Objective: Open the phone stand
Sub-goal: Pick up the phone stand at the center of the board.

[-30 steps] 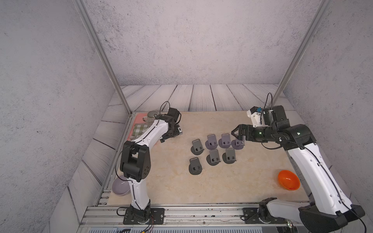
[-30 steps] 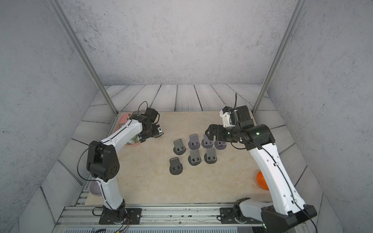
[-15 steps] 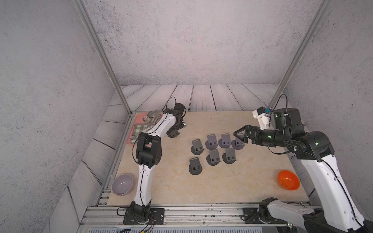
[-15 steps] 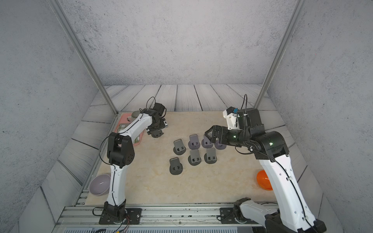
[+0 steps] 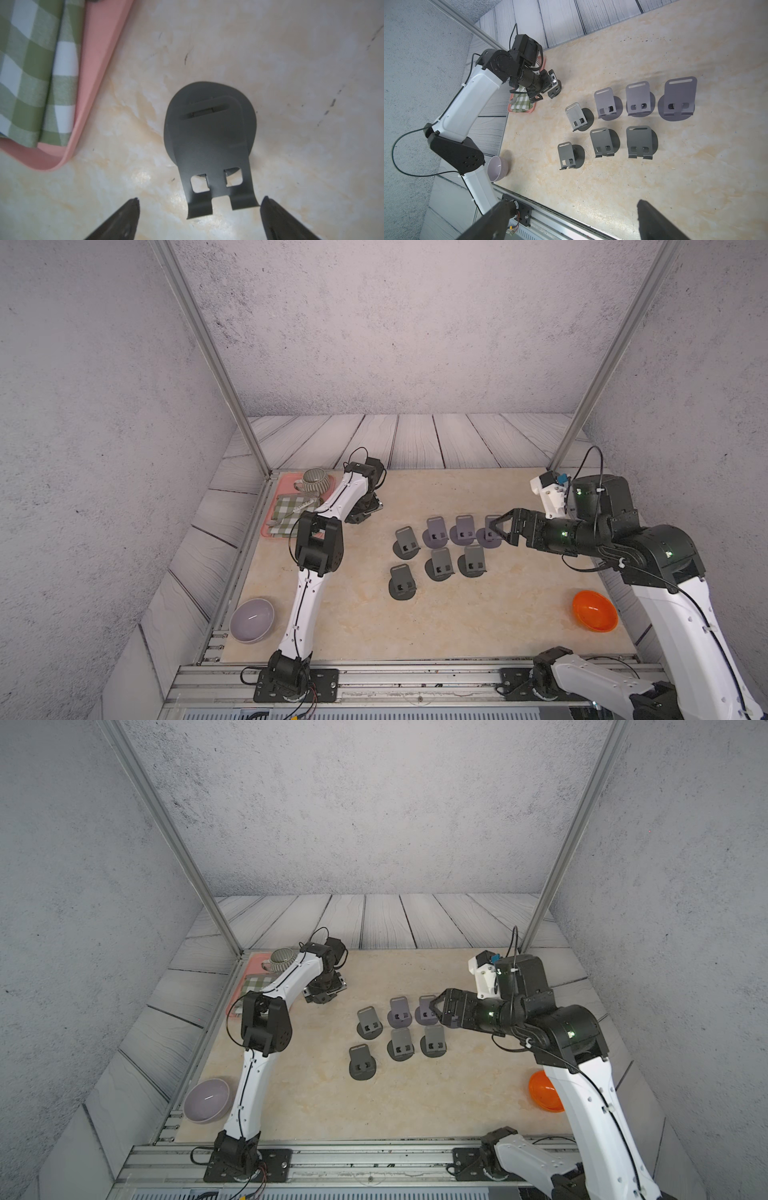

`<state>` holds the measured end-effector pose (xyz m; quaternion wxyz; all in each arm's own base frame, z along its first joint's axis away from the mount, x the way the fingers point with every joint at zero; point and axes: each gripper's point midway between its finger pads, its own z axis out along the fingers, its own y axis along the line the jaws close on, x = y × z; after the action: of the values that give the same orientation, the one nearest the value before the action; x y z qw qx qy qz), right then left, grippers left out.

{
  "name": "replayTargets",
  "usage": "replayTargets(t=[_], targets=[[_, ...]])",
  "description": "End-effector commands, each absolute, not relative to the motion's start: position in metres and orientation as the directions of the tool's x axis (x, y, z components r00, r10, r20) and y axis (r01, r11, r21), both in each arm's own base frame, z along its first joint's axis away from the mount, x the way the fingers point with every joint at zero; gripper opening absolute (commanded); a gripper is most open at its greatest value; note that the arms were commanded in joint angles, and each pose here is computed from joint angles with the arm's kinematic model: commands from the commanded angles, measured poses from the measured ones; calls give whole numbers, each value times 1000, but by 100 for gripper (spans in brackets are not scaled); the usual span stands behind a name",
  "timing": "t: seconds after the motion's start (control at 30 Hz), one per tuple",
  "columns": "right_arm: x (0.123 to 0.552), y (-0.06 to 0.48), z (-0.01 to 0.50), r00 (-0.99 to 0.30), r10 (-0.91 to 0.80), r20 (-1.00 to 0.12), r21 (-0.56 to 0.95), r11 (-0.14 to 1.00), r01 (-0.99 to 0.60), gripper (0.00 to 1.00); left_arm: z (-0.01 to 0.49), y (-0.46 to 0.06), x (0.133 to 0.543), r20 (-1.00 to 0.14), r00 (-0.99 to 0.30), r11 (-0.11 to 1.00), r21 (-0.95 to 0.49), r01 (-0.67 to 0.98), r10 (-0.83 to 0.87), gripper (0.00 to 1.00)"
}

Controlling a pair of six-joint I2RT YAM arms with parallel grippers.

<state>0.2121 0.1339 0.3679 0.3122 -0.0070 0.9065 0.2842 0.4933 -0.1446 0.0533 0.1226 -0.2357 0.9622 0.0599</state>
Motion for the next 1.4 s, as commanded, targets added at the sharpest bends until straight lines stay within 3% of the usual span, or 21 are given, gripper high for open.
replayTargets(t=[0.0, 0.33, 0.7, 1.37], targets=[[209, 128, 362, -808, 175, -563, 497, 853, -162, 99, 36, -145, 487, -206, -866, 876, 72, -477, -455, 94], [208, 124, 357, -808, 182, -561, 487, 861, -145, 99, 16, -155, 482, -155, -876, 883, 33, -468, -458, 80], [207, 125, 355, -807, 196, -556, 499, 856, -136, 99, 28, -153, 485, -189, -882, 898, 3, -440, -431, 50], [220, 137, 337, -824, 157, -545, 502, 848, -170, 99, 88, -142, 454, -269, -902, 940, -51, -337, -338, 47]])
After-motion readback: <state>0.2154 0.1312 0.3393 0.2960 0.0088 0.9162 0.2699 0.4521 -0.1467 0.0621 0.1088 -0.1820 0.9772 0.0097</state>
